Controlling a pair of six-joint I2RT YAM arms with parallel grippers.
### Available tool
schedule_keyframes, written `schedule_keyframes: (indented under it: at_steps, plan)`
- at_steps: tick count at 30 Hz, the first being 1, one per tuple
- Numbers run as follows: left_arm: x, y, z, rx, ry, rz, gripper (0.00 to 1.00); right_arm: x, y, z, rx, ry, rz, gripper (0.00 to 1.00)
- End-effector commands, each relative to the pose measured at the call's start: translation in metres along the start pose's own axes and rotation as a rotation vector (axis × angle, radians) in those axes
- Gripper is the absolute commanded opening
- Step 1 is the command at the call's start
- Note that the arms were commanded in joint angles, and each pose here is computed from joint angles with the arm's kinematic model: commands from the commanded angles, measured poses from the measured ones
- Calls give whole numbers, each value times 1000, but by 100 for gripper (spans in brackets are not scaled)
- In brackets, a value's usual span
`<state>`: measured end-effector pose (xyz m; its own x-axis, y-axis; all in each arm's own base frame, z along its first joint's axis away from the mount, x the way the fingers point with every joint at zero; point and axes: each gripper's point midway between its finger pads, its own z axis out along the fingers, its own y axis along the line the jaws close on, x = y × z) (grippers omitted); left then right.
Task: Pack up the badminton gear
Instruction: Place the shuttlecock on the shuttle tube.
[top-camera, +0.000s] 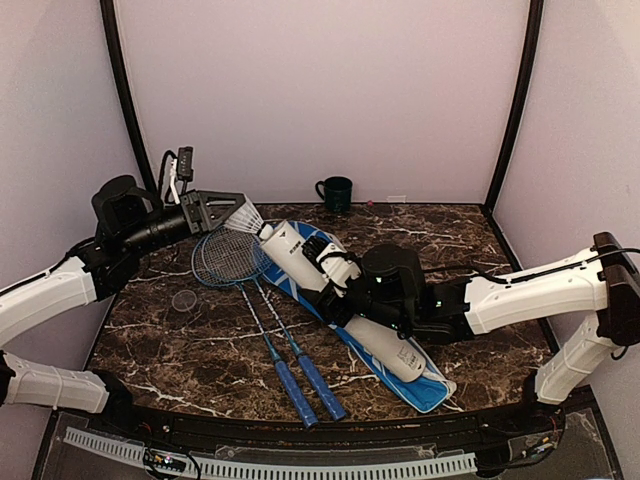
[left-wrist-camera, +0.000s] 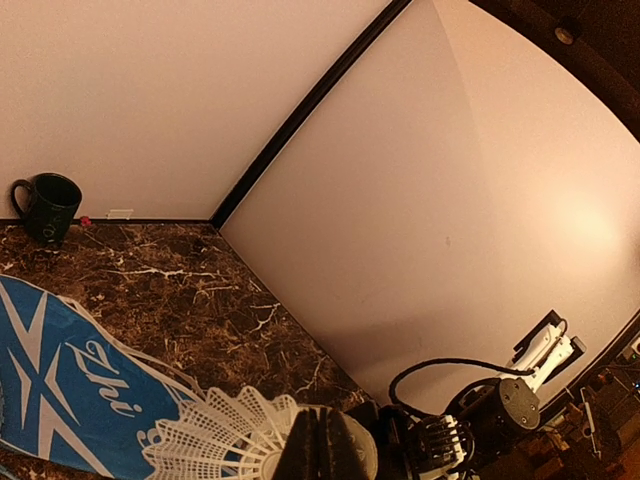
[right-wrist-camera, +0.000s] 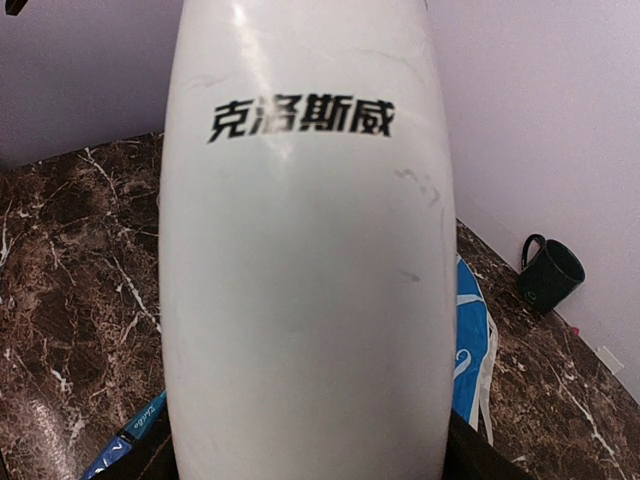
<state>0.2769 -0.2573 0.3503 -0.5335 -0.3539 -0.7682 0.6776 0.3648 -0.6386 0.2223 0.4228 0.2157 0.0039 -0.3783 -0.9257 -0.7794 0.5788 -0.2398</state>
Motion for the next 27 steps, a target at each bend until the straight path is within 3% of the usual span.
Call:
schedule_keyframes:
  at_steps: [1, 27]
  plan:
    - [-26, -28, -3, 73, -72, 54, 0, -15, 7, 0, -16, -84, 89, 69]
    - [35, -3, 20, 90, 136, -56, 0, -25, 4, -1, -6, -108, 80, 69]
